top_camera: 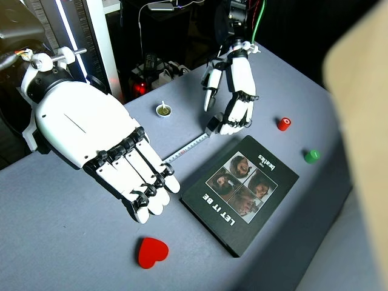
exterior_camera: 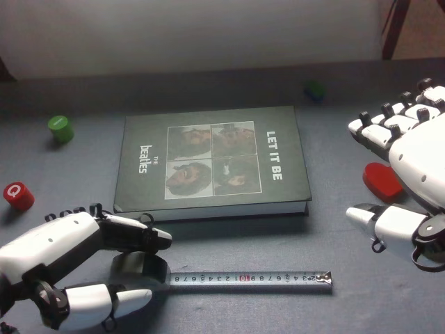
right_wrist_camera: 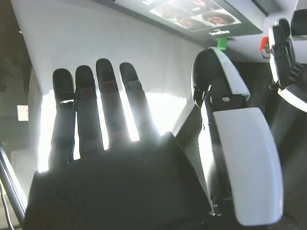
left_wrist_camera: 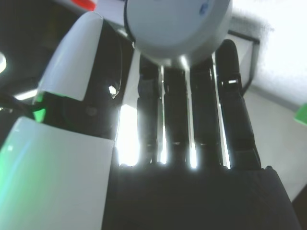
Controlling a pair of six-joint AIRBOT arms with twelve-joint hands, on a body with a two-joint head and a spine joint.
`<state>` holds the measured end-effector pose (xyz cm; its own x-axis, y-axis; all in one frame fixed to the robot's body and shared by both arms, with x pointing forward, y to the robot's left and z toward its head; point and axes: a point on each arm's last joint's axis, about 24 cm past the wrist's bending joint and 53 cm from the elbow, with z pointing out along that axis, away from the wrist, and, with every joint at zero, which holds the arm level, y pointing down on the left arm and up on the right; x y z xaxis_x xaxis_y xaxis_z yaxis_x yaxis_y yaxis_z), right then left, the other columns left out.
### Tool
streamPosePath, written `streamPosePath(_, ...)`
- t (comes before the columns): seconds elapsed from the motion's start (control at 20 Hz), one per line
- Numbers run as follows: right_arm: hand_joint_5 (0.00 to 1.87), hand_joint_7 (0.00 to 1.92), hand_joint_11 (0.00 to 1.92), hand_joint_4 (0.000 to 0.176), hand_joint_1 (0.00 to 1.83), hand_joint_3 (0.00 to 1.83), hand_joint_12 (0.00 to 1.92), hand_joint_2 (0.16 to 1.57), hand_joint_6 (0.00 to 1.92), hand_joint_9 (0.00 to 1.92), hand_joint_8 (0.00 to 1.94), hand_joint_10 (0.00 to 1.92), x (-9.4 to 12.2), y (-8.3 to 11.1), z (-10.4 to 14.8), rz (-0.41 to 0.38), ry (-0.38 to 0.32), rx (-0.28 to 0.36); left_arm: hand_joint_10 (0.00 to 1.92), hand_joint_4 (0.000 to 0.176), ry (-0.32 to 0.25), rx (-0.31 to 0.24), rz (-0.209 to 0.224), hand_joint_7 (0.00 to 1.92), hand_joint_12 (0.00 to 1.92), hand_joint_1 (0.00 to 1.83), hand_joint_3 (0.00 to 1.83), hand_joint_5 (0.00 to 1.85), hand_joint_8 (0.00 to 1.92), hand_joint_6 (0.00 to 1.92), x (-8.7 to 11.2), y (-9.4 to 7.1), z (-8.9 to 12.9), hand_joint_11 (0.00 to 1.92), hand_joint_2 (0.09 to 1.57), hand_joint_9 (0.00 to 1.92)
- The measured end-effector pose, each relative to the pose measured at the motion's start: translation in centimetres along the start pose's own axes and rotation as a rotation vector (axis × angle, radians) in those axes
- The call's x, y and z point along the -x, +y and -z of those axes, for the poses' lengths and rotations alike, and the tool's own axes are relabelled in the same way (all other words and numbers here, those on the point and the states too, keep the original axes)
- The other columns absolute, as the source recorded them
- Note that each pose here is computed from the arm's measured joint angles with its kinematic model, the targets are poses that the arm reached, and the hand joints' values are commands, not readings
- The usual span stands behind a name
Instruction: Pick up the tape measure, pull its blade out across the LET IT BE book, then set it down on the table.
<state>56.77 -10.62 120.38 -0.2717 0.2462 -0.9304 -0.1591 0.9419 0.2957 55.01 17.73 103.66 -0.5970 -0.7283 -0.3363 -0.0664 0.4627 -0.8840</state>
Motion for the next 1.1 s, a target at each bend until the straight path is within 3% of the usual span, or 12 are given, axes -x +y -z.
streamPosePath(0.4,0.23,0.3,0.0,0.0,0.17,0.0,0.9,1.24,0.01,0.27,0.01,0.01,0.0,0.1,0.0,0.0,0.001,0.002,0.0,0.0,0.0,0.03,-0.049,0.72,0.78,1.01,0.0,0.68,0.0,0.0,-0.2,1.4,-0.6,0.34,1.14,0.66)
streamPosePath(0.5,0.22,0.27,0.0,0.0,0.15,0.0,0.85,1.25,0.0,0.25,0.0,0.0,0.0,0.1,0.0,0.0,0.002,0.004,0.0,0.0,-0.002,0.035,-0.064,0.72,0.78,1.01,0.0,0.68,0.0,0.0,0.0,1.5,-0.7,0.34,1.14,0.66)
streamPosePath(1.0,0.22,0.27,0.0,0.0,0.18,0.0,0.87,1.24,0.0,0.26,0.0,0.0,-0.1,0.1,0.0,0.0,0.003,0.005,0.01,0.0,-0.036,0.041,-0.087,0.75,0.79,1.03,0.0,0.69,0.01,0.01,0.7,1.9,-0.9,0.34,1.13,0.69)
streamPosePath(1.1,0.22,0.27,0.0,0.0,0.18,0.0,0.87,1.24,0.0,0.25,0.0,0.0,-0.1,0.1,0.0,0.003,0.003,0.005,0.03,0.0,-0.04,0.034,-0.091,0.83,0.86,1.07,0.0,0.73,0.02,0.01,0.6,1.8,-0.9,0.48,1.11,0.8)
